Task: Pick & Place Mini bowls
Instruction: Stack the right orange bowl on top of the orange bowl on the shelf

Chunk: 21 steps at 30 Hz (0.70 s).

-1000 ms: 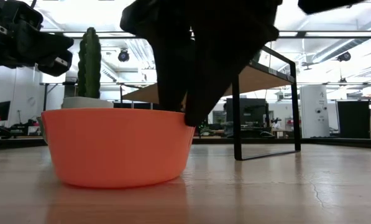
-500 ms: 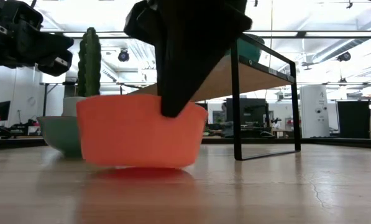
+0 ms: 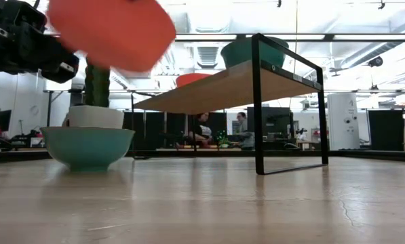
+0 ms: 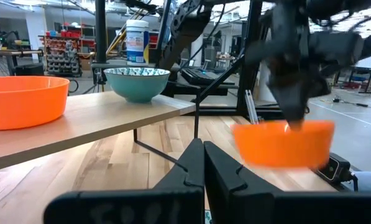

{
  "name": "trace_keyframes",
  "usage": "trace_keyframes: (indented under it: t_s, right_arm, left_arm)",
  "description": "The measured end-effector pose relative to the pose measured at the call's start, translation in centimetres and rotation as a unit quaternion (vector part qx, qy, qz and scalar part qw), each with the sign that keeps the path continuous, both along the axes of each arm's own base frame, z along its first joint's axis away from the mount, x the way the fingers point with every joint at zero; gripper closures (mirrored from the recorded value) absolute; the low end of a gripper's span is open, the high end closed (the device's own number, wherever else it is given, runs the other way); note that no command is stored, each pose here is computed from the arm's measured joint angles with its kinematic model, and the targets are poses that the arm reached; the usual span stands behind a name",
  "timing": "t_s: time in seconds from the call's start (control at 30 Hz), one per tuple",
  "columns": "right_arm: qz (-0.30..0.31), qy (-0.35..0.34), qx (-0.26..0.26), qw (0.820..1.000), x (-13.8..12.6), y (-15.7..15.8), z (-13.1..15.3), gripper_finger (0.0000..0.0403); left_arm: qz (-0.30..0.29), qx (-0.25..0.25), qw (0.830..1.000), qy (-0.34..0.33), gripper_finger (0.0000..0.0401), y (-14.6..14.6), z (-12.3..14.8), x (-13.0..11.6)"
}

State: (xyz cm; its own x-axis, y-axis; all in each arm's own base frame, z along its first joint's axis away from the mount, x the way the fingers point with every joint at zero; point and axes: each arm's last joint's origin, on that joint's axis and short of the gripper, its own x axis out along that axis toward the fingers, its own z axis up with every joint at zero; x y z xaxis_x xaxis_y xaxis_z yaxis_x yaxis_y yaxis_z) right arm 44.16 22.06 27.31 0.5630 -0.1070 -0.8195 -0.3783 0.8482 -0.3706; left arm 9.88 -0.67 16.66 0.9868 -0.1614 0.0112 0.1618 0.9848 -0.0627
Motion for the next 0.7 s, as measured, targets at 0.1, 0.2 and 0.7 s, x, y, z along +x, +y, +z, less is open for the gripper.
trace_keyframes:
  t_s: [0.1,0.2,0.7]
  right_arm:
    - [-0.022,-0.044,-0.07,0.996,-0.3,-1.0,1.8,0.0394]
    - [-0.046,-0.084,-0.136,0.986,-0.3,-2.3,3.6,0.0394]
    - [-0.24,-0.148,-0.224,0.933,0.8,-14.2,8.6,0.0394]
  left_arm:
    - [0.0,0.0,1.0,0.0,0.0401,0.0,0.0,0.0]
    - [0.0,0.0,1.0,0.0,0.0401,0.0,0.0,0.0]
    - [0.0,0.0,1.0,0.002,0.0401,0.0,0.0,0.0]
